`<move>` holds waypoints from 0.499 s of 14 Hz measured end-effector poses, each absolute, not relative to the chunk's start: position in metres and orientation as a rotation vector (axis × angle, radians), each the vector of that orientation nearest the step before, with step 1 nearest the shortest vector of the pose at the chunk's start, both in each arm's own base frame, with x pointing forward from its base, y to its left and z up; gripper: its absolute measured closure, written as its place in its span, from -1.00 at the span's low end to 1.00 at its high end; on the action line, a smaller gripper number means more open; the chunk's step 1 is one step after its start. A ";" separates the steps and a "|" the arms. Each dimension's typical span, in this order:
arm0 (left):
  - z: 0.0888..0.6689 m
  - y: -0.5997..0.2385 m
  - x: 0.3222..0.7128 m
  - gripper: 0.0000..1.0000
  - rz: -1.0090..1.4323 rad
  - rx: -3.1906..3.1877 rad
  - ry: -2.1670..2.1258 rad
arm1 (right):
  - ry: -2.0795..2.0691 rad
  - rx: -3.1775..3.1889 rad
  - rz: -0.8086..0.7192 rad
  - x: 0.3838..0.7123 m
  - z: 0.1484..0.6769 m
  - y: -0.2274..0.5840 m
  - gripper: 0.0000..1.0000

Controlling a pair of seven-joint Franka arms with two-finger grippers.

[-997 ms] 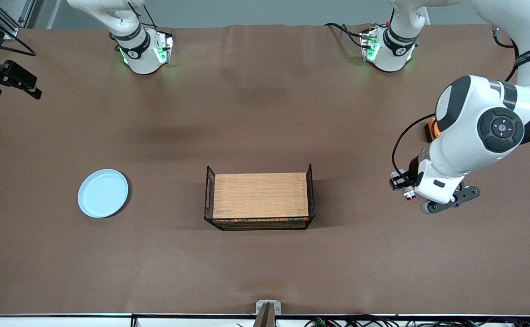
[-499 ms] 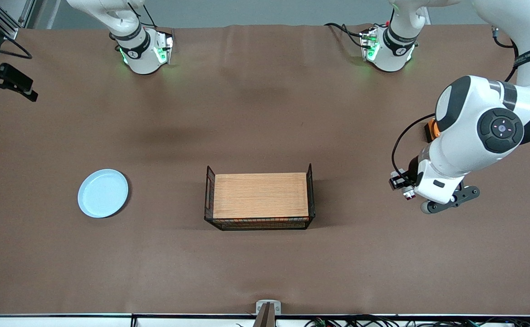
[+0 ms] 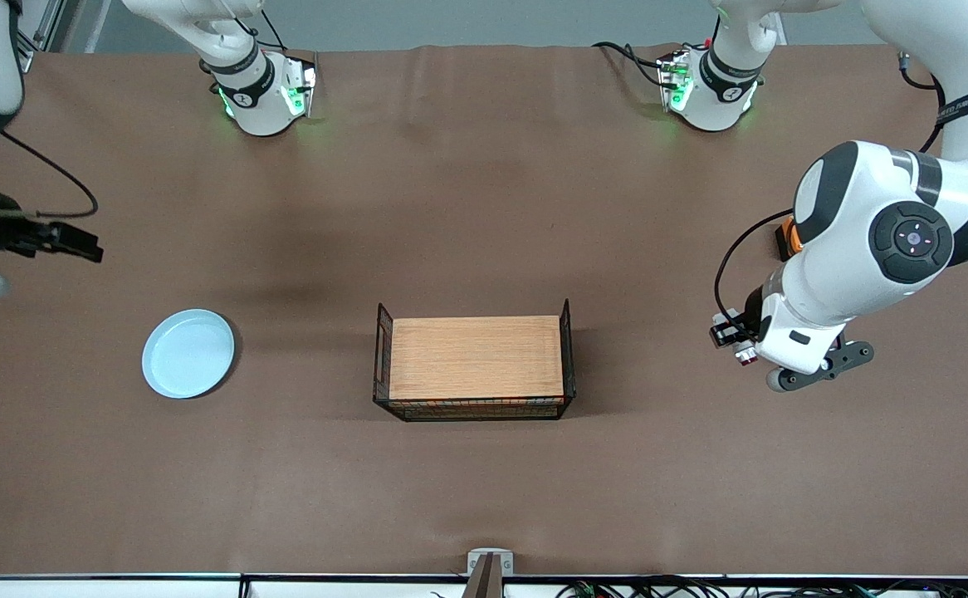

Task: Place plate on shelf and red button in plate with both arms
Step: 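Lower the right gripper to the rim of the pale blue plate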

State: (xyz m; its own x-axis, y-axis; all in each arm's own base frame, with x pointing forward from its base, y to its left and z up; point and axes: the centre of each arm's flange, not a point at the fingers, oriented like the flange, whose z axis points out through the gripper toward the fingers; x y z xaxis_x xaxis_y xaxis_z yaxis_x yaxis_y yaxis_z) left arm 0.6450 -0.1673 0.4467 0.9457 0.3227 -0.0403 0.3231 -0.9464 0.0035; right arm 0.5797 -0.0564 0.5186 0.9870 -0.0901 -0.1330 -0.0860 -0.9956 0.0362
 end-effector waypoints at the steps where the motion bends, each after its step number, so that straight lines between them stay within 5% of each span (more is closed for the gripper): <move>1: 0.446 -0.167 0.645 0.17 -0.062 3.089 0.512 | -0.140 3.099 -0.217 0.587 0.504 -0.059 -1.00; 7: 0.446 -0.167 0.645 0.17 -0.063 3.089 0.513 | -0.198 3.094 -0.104 0.606 0.399 -0.091 -1.00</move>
State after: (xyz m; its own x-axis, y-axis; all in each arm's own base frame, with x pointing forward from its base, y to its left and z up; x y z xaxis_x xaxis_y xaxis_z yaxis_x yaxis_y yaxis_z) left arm 0.6451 -0.1674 0.4462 0.9456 0.3227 -0.0412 0.3231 -0.9464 0.0033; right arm 0.6059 -0.0915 0.3989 0.9896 -0.1285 -0.0644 -0.1258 -0.9911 0.0439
